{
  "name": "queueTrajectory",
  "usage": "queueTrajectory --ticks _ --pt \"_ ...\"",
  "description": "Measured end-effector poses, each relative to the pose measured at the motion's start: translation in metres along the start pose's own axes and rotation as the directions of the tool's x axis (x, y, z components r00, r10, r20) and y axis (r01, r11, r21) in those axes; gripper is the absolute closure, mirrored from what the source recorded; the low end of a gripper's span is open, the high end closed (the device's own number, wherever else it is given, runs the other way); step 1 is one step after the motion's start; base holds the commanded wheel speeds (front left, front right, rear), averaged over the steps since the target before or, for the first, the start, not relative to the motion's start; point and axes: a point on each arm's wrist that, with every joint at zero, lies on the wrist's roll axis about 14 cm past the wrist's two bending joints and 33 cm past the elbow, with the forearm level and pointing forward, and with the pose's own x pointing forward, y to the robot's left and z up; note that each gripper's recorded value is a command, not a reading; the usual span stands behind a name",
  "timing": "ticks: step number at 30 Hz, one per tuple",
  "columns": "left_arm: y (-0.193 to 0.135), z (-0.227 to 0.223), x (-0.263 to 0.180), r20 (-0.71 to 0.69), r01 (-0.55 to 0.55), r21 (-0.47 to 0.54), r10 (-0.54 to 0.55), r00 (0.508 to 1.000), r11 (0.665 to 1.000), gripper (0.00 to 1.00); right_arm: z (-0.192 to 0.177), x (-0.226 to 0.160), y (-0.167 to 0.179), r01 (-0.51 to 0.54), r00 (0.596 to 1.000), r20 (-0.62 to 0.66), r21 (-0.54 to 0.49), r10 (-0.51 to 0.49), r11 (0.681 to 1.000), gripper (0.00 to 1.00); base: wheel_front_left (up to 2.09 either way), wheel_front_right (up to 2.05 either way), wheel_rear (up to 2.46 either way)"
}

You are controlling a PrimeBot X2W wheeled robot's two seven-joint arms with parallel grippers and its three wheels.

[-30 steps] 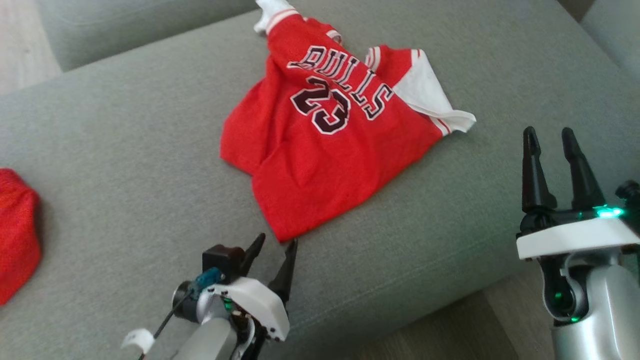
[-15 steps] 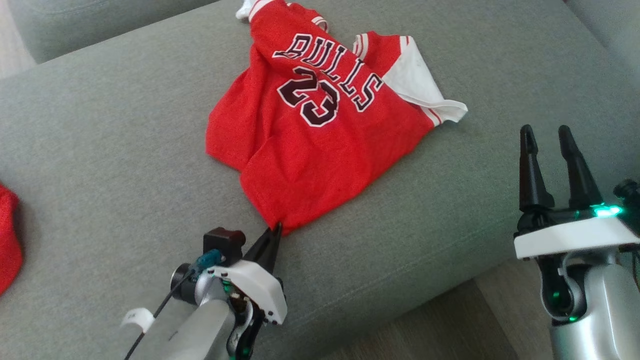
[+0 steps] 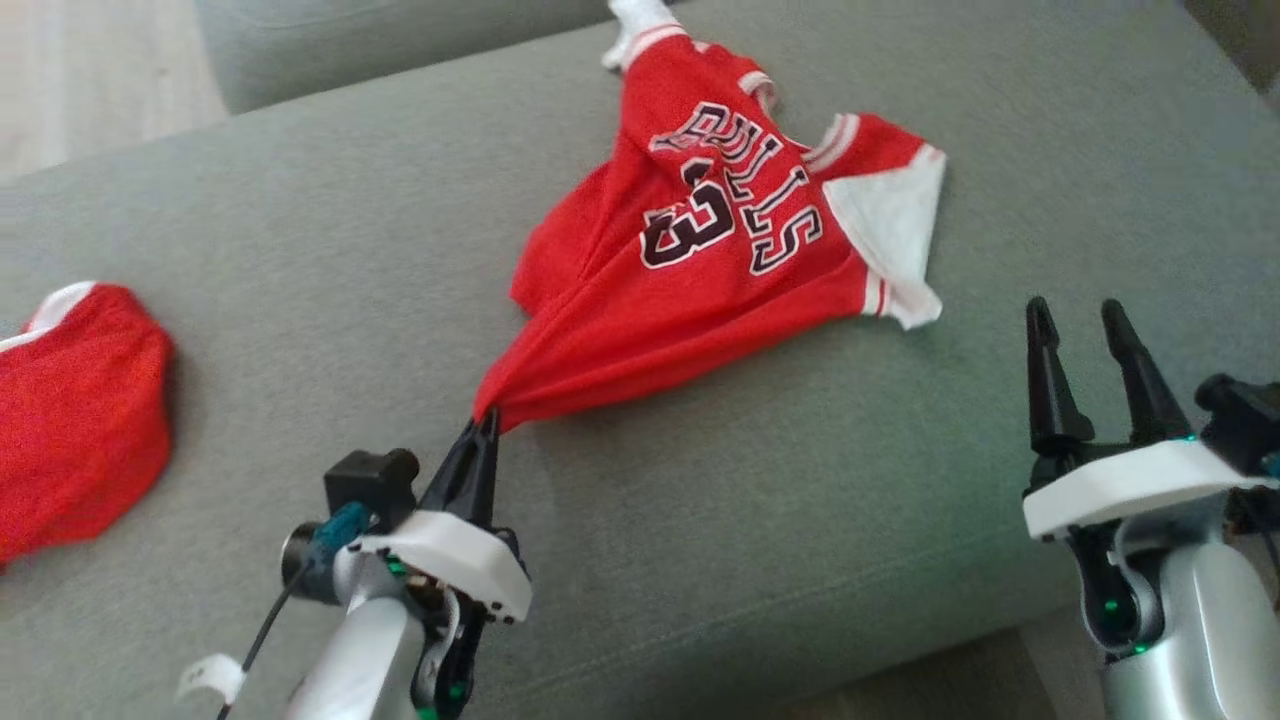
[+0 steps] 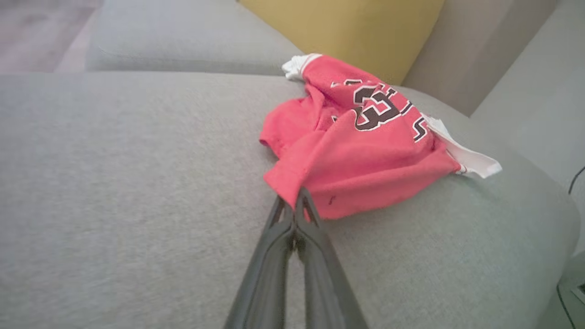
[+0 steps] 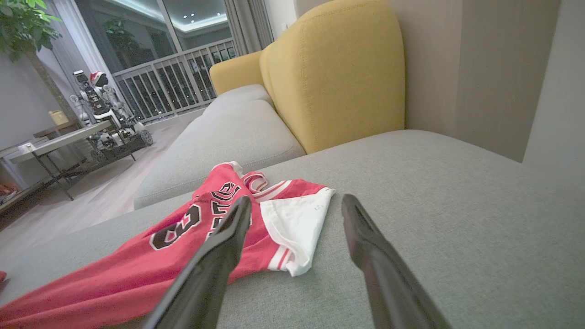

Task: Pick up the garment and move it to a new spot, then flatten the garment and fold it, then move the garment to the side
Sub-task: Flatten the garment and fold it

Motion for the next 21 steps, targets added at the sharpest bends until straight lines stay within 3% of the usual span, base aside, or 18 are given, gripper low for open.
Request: queueTrajectory --ticks 6,11,21 --pt "0.022 0.022 -0.024 0.082 -0.076 0.029 0.074 0.994 0.997 1.00 -0.017 0.005 0.006 -0.012 0.998 -0.053 0.000 0.012 1.000 0.00 0.00 0.00 0.00" --pt "0.018 0.001 -0.048 0.034 -0.061 0.038 0.060 0.998 0.997 1.00 -0.037 0.011 0.020 -0.058 0.992 -0.117 -0.050 0.052 0.997 0.00 0.00 0.00 0.00" --pt "0.012 -0.013 -0.041 -0.008 -0.025 -0.025 0.024 1.000 0.999 1.00 -0.060 0.072 0.067 -0.191 0.965 -0.219 -0.199 0.147 0.961 0.00 0.00 0.00 0.00"
